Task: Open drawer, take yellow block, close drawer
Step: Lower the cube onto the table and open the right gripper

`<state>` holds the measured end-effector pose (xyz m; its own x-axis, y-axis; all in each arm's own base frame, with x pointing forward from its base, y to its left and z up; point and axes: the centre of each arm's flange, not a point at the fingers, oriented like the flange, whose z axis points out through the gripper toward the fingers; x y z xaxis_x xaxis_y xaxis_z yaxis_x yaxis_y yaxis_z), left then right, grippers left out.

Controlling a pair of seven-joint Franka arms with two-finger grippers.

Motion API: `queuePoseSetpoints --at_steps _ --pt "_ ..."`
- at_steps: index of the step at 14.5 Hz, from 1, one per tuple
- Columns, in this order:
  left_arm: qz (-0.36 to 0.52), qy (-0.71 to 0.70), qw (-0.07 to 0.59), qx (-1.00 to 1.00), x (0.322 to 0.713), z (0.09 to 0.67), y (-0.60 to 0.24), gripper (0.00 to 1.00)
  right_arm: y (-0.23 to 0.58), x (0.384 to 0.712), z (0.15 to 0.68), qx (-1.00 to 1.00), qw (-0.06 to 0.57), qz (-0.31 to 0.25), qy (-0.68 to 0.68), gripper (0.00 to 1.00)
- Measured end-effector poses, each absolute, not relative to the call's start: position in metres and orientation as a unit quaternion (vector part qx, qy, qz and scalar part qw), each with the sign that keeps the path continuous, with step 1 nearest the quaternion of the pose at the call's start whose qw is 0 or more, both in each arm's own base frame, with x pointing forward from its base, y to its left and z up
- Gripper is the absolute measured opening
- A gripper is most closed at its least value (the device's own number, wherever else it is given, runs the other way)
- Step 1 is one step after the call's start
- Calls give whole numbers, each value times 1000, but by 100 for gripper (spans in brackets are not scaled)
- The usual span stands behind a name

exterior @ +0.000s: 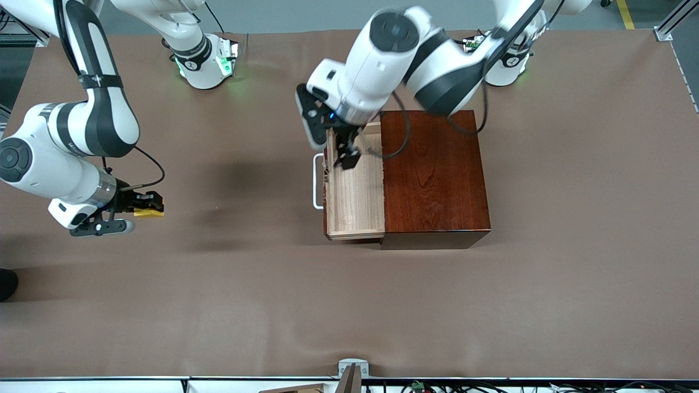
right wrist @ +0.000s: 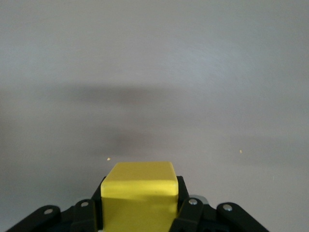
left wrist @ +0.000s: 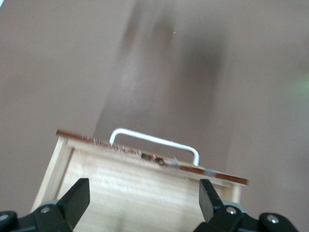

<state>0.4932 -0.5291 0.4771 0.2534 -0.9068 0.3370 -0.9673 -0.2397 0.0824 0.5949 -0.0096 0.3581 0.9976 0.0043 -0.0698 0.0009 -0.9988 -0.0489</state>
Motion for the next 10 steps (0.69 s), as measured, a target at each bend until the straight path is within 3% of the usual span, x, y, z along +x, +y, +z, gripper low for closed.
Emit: queuePoseSetpoints --at_steps 5,10 --pt "144 -653 93 737 491 376 -585 100 -34 586 306 -998 6 5 69 56" --pt "137 -668 71 728 478 343 -602 100 -56 582 244 -996 2 -3 95 56"
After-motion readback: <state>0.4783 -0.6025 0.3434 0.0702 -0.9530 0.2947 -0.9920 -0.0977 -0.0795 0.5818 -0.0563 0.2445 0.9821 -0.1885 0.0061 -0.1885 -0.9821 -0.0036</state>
